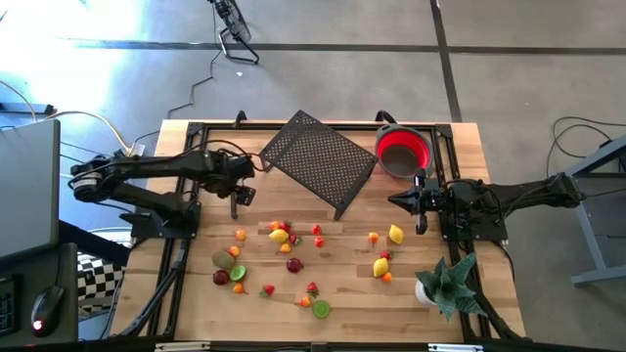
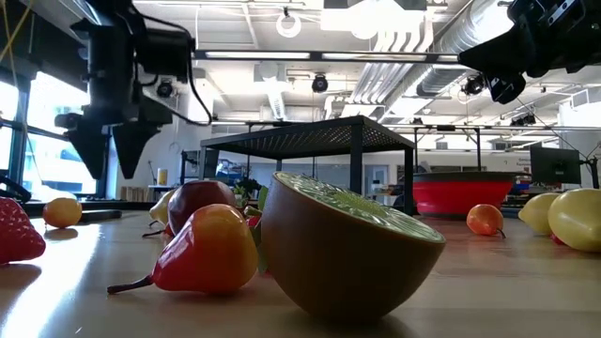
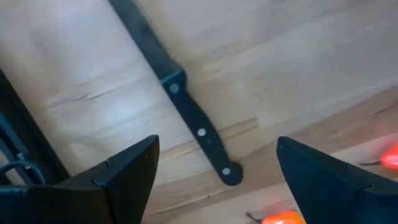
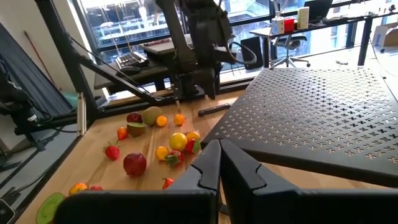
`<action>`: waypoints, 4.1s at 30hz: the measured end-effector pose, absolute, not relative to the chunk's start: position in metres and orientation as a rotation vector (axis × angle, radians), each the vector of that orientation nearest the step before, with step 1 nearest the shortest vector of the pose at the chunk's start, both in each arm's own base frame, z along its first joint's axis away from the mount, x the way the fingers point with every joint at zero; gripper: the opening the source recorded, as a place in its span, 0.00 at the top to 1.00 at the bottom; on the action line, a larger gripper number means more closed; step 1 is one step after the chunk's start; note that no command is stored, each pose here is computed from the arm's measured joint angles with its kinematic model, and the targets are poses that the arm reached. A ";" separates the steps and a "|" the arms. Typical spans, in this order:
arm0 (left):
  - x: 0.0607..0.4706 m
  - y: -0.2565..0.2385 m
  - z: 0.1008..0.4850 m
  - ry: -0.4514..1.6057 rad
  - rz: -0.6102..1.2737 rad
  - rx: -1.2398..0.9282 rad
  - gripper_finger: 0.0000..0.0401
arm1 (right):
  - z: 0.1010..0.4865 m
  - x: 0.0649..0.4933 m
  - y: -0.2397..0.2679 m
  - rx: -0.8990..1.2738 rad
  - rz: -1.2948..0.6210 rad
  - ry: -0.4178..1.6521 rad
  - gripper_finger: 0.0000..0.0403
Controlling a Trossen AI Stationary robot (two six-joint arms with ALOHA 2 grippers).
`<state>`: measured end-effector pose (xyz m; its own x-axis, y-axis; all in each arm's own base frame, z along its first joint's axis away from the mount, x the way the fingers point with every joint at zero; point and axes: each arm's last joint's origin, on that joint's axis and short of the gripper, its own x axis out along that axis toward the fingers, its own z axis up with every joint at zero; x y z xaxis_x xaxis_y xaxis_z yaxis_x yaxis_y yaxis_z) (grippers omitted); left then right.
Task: Pick & Place Fruit
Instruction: Put the knife on the shelf
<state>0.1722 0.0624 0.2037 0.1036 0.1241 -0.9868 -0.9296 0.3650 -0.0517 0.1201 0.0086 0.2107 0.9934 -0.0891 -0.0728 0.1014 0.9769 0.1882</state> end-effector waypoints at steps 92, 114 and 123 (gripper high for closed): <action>0.171 0.061 0.141 1.196 1.036 -0.986 0.49 | 0.211 0.120 0.009 0.193 -0.096 0.064 0.99; 0.172 0.061 0.141 1.191 1.026 -0.994 0.64 | 0.211 0.120 0.009 0.193 -0.096 0.064 0.99; 0.172 0.061 0.141 1.191 1.026 -0.994 0.74 | 0.211 0.120 0.009 0.193 -0.096 0.064 0.99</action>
